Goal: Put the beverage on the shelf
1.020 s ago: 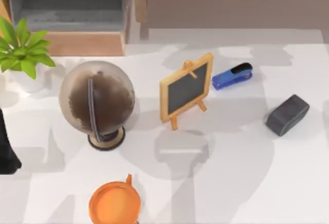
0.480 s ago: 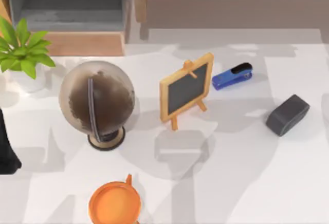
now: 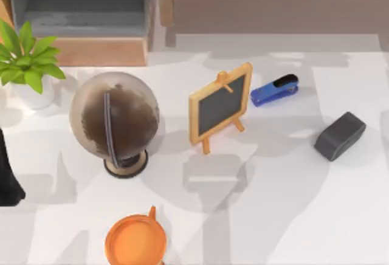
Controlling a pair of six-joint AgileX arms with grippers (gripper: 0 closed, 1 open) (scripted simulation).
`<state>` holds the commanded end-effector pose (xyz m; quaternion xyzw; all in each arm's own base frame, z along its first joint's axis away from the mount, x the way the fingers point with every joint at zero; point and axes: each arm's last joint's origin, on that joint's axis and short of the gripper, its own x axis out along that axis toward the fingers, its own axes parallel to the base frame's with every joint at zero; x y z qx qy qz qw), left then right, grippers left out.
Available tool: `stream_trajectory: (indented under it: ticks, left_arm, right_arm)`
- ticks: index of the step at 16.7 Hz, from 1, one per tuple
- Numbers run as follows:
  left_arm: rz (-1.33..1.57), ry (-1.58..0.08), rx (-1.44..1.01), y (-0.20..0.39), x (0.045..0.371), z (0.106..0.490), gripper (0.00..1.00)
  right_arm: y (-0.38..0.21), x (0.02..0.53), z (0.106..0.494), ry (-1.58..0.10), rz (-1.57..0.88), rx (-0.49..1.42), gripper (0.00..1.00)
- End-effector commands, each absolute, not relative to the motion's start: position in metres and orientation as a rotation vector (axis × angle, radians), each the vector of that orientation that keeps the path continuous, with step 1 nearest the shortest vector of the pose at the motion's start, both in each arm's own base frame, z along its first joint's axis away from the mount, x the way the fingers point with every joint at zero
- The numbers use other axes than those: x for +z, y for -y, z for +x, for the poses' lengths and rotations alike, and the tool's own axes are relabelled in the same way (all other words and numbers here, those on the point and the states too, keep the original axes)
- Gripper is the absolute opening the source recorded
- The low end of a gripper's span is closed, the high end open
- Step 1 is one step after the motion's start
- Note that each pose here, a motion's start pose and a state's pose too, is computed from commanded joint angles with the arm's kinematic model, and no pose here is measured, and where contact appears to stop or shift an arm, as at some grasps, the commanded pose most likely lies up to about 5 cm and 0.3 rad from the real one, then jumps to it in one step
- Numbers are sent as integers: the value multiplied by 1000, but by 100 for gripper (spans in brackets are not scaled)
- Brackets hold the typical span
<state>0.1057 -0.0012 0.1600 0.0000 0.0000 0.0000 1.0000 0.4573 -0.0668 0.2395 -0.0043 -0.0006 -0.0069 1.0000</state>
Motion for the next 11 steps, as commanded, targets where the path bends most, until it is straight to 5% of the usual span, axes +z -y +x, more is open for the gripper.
stream_trajectory:
  ticks: [5, 11]
  left_arm:
    - [0, 0, 0, 1, 160, 106, 100]
    - [0, 0, 0, 1, 160, 106, 100]
  right_arm:
    - [67, 240, 457, 1, -9, -14, 98]
    - [67, 240, 457, 1, -9, -14, 100]
